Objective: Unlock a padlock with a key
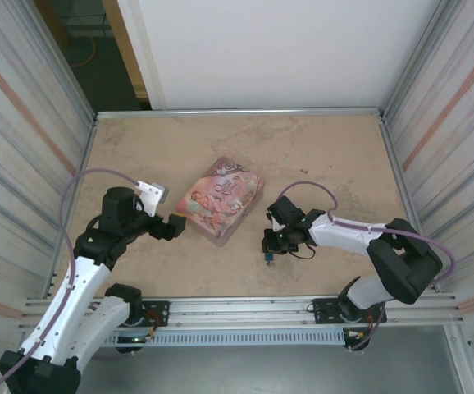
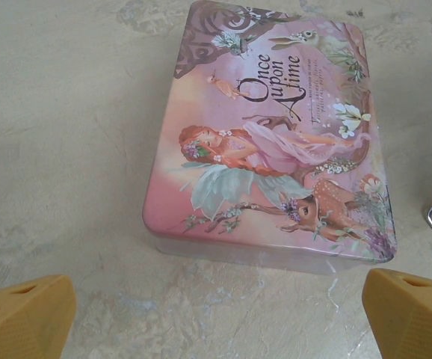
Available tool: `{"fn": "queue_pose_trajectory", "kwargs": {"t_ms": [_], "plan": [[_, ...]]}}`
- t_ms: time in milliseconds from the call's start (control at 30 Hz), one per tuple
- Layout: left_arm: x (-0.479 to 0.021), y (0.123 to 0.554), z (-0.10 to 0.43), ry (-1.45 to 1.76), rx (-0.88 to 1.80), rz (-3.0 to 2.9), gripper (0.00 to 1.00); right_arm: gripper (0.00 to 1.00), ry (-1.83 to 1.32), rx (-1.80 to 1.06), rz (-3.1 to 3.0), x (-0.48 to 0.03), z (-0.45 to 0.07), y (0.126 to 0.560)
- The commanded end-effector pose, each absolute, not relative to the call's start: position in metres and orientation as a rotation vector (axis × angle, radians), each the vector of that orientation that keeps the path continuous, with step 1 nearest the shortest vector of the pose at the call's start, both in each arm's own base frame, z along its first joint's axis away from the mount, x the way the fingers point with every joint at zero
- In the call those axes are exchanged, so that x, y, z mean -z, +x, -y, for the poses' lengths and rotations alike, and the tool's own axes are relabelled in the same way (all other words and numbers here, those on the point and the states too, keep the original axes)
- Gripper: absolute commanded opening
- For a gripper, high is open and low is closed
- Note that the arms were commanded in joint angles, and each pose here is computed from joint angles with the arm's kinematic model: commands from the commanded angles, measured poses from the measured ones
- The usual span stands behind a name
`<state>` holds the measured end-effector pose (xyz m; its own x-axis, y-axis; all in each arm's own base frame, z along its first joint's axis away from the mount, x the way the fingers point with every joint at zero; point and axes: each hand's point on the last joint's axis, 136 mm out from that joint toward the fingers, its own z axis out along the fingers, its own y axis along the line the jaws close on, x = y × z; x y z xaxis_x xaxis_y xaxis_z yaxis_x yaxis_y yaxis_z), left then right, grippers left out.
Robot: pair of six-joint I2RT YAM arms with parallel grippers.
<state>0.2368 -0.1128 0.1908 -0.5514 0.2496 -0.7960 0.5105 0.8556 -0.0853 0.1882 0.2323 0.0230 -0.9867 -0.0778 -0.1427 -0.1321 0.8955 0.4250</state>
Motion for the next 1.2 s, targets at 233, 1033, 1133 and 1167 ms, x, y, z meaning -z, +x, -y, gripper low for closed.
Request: {"fn": "queue_pose_trajectory", "kwargs": {"t_ms": [233, 1033, 1133, 1167], "plan": [[-0.19, 0.237, 0.112, 0.565, 0.376, -2.165, 0.99, 0.16, -0.131, -0.633, -2.967, -0.019, -0.225, 0.181], [-0.19, 0.238, 0.111, 0.566, 0.365, -2.159, 0.99, 0.36, -0.057, -0.63, -2.641, -0.093, -0.201, 0.224], [-0.19, 0.238, 0.111, 0.568, 0.362, -2.155, 0.99, 0.4, -0.039, -0.624, -2.581, -0.106, -0.192, 0.234], [-0.191, 0.238, 0.111, 0.569, 0.363, -2.154, 0.99, 0.42, -0.028, -0.616, -2.561, -0.11, -0.189, 0.238]]}}
